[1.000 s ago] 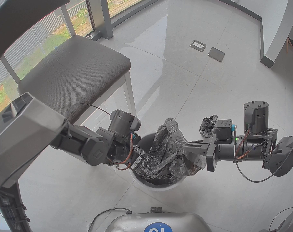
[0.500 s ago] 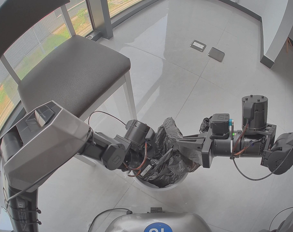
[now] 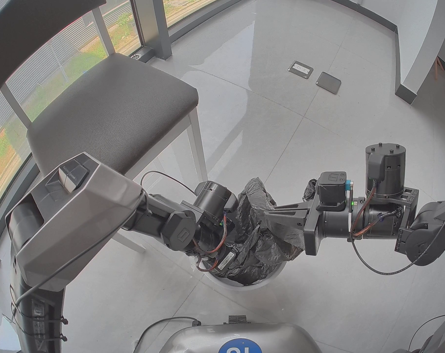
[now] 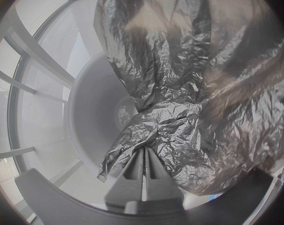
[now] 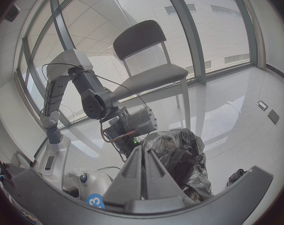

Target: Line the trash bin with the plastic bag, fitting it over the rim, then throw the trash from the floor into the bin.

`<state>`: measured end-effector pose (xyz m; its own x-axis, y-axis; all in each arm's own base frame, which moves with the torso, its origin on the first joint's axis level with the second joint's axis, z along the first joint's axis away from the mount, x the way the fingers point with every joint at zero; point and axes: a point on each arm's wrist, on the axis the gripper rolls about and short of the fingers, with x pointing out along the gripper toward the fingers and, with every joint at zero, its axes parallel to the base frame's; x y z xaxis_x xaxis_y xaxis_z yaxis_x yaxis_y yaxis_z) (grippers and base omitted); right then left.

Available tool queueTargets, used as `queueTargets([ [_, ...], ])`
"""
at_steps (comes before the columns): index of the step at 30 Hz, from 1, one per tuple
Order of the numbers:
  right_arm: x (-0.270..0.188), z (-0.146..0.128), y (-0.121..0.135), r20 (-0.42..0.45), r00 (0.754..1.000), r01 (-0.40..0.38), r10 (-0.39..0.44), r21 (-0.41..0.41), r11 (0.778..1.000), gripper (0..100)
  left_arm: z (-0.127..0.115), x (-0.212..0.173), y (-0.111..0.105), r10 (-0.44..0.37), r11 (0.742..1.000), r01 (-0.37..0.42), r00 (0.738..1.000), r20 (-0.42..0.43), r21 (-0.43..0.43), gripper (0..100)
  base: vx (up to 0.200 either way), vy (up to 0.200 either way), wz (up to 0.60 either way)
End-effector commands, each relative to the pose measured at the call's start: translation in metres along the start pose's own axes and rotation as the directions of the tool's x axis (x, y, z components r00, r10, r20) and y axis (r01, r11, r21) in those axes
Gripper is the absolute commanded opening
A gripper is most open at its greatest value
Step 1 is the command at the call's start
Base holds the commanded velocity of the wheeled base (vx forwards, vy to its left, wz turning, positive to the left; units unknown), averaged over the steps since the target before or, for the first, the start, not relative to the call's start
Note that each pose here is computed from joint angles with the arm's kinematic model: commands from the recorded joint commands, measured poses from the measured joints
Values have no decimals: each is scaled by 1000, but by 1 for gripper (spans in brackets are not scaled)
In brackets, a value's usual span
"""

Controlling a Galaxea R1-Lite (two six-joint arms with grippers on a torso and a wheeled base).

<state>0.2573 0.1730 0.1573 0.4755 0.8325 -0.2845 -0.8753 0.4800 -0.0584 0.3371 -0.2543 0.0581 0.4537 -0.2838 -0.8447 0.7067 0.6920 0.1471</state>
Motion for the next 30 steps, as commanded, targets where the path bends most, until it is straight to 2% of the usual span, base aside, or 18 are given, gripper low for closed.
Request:
queueTargets([
  [1,1,0,0,0,1000,-1,1,-1,1000,0,0,3,0,0,1000,0,1000,-5,0,0,0,0,0],
  [7,0,-1,0,-11,1000,-2,2,5,1000,0,2,-1,-1,28,1000,-28,1000,7,-11,0,0,0,0],
  [13,1,-2,0,-12,1000,-2,2,6,1000,0,7,-21,6,50,998,-49,998,47,-34,0,0,0,0],
  [16,6,-3,5,-18,1000,-24,24,3,1000,0,-3,-24,17,105,994,-104,994,12,-44,0,0,0,0],
  [20,13,-4,14,-26,998,-58,58,0,998,0,-5,-25,22,122,991,-121,993,3,-62,0,0,0,0],
  [30,44,-12,41,-70,983,-169,168,-6,986,0,3,-62,34,183,980,-175,980,73,-99,0,0,0,0],
])
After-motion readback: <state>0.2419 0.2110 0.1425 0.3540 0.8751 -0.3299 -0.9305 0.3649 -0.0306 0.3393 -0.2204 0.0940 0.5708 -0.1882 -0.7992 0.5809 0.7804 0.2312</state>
